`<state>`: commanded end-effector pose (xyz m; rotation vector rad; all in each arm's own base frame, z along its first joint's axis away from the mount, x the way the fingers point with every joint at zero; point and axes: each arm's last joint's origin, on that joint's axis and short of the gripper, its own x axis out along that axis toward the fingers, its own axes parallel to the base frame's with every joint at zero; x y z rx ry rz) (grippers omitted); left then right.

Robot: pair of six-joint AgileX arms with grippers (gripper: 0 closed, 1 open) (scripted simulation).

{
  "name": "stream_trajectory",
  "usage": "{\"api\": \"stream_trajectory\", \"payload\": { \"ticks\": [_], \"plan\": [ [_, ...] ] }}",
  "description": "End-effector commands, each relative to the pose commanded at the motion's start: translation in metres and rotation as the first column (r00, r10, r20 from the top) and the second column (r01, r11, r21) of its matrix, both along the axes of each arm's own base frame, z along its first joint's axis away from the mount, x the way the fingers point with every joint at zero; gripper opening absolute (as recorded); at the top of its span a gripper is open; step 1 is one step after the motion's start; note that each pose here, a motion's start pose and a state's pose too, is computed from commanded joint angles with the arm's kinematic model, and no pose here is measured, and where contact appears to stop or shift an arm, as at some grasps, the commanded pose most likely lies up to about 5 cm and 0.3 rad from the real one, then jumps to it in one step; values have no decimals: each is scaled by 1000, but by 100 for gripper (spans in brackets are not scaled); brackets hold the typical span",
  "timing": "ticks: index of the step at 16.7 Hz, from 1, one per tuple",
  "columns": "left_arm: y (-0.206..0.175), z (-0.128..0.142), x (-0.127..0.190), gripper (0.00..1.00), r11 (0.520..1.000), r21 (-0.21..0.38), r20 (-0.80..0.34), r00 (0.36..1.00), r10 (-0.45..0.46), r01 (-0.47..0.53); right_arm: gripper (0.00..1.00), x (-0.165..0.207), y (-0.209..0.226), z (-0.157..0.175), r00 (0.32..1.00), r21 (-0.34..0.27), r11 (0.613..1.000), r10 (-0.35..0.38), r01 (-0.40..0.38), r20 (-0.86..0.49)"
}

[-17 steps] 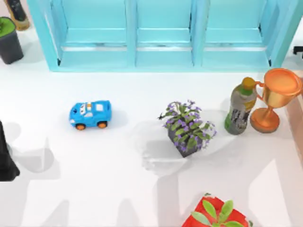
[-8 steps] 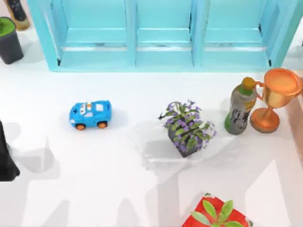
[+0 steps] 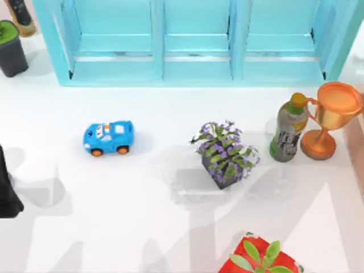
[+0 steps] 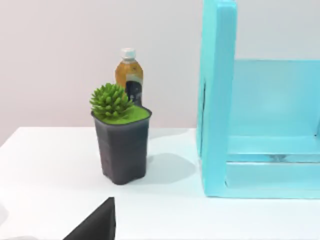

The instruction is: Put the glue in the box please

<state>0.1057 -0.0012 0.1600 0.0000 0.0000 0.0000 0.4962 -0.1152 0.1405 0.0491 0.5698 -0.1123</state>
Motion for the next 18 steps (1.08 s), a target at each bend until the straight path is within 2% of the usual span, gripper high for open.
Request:
{"api": "stream_trajectory", "payload": {
  "ticks": [6, 11, 15, 18],
  "plan": [
    [0, 0, 0, 100, 1000, 0, 0, 1000, 0, 0, 0, 12, 26, 14, 993, -38, 994, 103, -101, 63],
    [0, 0, 0, 100, 1000, 0, 0, 1000, 0, 0, 0, 11, 24, 13, 993, -38, 994, 100, -98, 61],
    [0, 0, 0, 100, 1000, 0, 0, 1000, 0, 0, 0, -6, -5, 29, 992, -80, 989, 123, -122, 5],
    [0, 0, 0, 100, 1000, 0, 0, 1000, 0, 0, 0, -37, -42, 50, 978, -137, 970, 190, -201, -88]
  ]
}}
